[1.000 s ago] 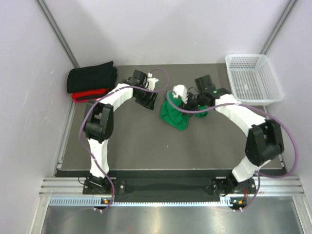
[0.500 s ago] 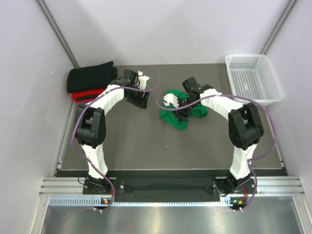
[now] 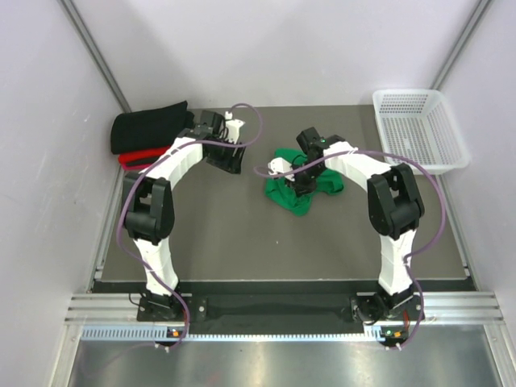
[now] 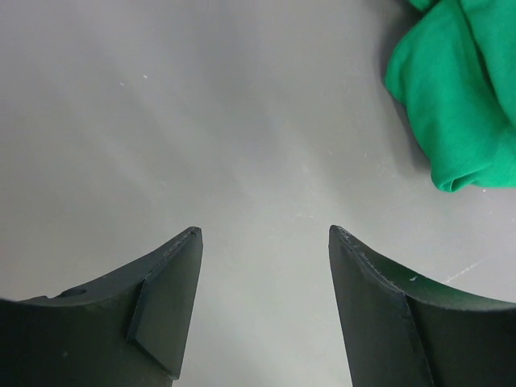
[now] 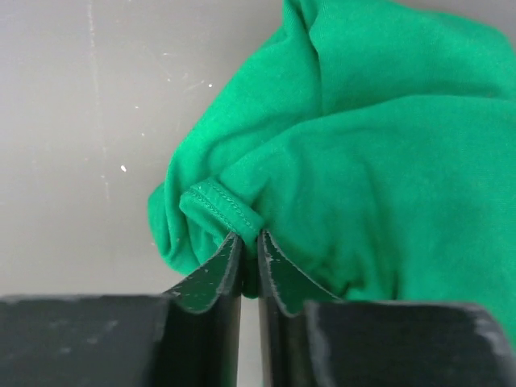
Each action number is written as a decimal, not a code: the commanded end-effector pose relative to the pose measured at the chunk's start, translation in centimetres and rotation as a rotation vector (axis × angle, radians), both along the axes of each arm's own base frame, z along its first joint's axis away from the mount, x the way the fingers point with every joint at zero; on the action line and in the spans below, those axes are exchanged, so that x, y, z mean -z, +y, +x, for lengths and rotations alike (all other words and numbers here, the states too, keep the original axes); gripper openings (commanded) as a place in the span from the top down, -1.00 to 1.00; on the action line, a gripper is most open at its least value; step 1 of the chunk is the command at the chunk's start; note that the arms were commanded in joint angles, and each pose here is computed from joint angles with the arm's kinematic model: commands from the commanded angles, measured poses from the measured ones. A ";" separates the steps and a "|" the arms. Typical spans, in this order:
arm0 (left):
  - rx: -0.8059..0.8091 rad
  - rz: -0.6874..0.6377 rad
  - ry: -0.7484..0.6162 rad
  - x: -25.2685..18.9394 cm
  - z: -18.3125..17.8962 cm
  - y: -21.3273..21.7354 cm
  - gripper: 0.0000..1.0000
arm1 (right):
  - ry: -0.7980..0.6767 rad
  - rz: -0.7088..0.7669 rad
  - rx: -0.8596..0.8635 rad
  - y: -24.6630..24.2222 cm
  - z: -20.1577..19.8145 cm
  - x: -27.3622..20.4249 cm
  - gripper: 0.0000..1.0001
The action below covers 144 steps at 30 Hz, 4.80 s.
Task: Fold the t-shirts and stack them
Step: Flatten the tshirt out
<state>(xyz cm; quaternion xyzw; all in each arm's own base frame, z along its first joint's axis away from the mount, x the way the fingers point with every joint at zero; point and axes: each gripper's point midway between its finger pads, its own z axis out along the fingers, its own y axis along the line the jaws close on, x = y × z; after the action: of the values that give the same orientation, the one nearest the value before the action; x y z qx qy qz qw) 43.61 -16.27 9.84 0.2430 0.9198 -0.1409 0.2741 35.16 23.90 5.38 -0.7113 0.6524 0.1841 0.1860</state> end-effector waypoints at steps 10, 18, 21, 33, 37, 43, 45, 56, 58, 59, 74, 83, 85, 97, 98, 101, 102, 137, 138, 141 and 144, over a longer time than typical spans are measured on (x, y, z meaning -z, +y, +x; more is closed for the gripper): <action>-0.080 0.019 -0.096 -1.9 3.0 2.2 -0.40 | -0.696 0.372 -0.033 3.8 3.6 -29.4 0.98; -0.064 0.003 -0.151 -4.2 4.1 1.8 -0.35 | -1.155 0.384 0.264 -3.0 9.9 -38.6 1.00; -0.033 -0.030 -0.135 -4.2 3.9 0.8 -0.30 | -1.138 0.331 0.390 -7.1 12.4 -37.3 1.00; 0.166 -0.258 0.093 1.5 0.7 -7.6 -0.16 | -1.021 0.185 0.508 -12.8 11.9 -31.2 1.00; 0.187 -0.243 0.071 2.5 2.0 -10.5 -0.13 | -0.998 0.169 0.493 -13.3 10.3 -30.7 1.00; 0.215 -0.225 -0.006 3.1 5.5 -13.2 -0.07 | -0.943 0.148 0.494 -13.8 8.2 -28.9 1.00; 0.199 -0.223 -0.040 2.9 6.9 -13.6 -0.04 | -0.923 0.150 0.493 -13.7 7.6 -28.6 1.00; 0.214 -0.222 -0.107 3.1 9.3 -14.7 0.07 | -0.878 0.137 0.491 -14.0 5.9 -27.5 1.00; 0.234 -0.224 -0.084 4.0 8.8 -15.2 0.10 | -0.880 0.129 0.494 -14.2 5.9 -27.6 1.00; 0.239 -0.223 -0.079 4.3 8.7 -15.3 0.11 | -0.880 0.126 0.495 -14.3 5.9 -27.6 1.00; 0.329 -0.294 0.059 6.0 4.2 -17.8 0.34 | -0.887 0.119 0.504 -14.7 4.9 -28.5 0.98; 0.295 -0.207 -0.023 5.1 6.1 -16.3 1.00 | -0.893 0.125 0.505 -14.4 5.7 -28.4 0.98; 0.260 -0.207 -0.092 2.5 7.8 -15.3 1.00 | -0.921 0.127 0.520 -14.6 6.1 -28.9 1.00; 0.125 -0.232 -0.562 -21.7 9.7 -5.0 1.00 | -0.953 0.195 0.626 -14.5 8.7 -29.3 1.00; 0.125 -0.215 -0.589 -23.2 8.6 -4.4 1.00 | -0.952 0.205 0.632 -14.4 8.7 -29.5 1.00; 0.137 -0.195 -0.619 -25.5 5.7 -3.2 1.00 | -0.938 0.284 0.667 -13.7 8.6 -30.8 1.00; 0.131 -0.183 -0.624 -25.9 4.9 -2.8 1.00 | -0.918 0.312 0.680 -13.5 8.3 -31.0 1.00; 0.023 0.104 -0.732 -25.6 -4.4 7.3 1.00 | -0.872 0.312 0.653 -13.9 -3.3 -22.8 1.00; 0.022 0.110 -0.719 -24.4 -3.5 7.2 1.00 | -0.854 0.282 0.677 -14.7 -2.5 -21.3 1.00; 0.024 0.147 -0.666 -19.5 0.6 6.9 1.00 | -0.766 0.234 0.715 -15.9 0.3 -17.0 1.00; -0.003 0.190 -0.634 -16.3 5.1 7.1 1.00 | -0.704 0.234 0.749 -16.4 4.3 -15.1 1.00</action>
<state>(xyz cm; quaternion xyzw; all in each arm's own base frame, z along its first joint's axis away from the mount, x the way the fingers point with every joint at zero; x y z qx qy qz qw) 44.07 -9.65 22.16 0.3119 0.8406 -0.0132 0.4426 34.88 7.66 16.72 -0.4502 0.7641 -0.0663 0.4572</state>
